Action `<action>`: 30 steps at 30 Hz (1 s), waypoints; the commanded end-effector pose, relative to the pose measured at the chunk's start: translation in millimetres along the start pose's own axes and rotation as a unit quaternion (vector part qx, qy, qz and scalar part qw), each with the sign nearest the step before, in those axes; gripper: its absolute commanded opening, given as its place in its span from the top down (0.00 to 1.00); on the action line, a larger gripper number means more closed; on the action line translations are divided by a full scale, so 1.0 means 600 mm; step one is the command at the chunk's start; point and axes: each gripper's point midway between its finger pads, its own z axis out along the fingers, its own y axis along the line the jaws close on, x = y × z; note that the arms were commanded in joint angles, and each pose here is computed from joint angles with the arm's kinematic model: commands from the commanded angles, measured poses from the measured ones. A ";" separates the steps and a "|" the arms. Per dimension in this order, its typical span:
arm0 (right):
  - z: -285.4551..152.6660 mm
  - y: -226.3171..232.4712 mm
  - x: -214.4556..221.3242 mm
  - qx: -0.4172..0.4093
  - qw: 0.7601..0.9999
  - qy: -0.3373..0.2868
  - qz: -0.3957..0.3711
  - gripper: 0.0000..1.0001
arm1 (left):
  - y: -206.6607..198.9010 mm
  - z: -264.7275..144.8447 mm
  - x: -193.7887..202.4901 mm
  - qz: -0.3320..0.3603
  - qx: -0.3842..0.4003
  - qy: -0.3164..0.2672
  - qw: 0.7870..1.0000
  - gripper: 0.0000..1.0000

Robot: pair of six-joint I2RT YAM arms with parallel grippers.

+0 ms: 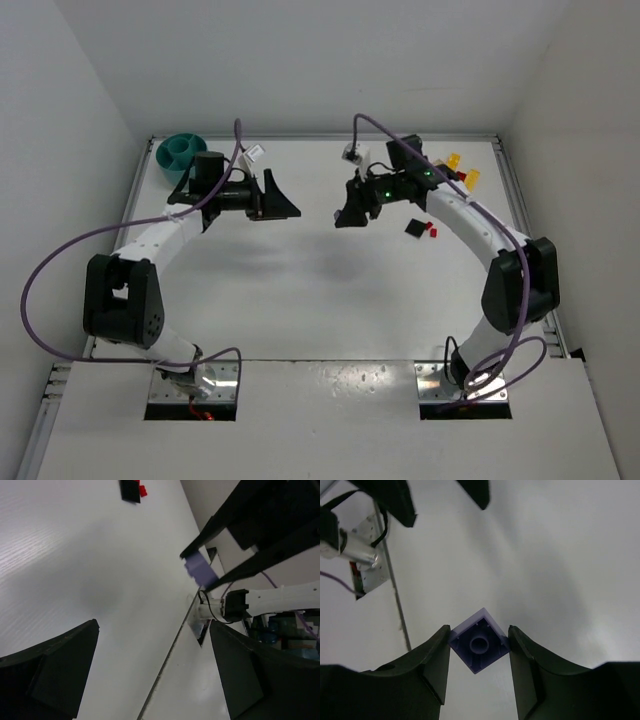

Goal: Sort the legos into containers by color

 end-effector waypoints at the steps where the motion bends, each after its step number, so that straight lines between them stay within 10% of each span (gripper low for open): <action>1: 0.015 0.050 0.003 -0.027 0.998 0.018 -0.052 0.94 | -0.034 0.000 -0.014 -0.009 0.052 -0.002 0.999 0.01; 30: 0.090 0.092 -0.012 0.027 0.983 0.067 -0.167 0.94 | -0.073 0.074 0.079 -0.054 0.127 0.102 0.985 0.46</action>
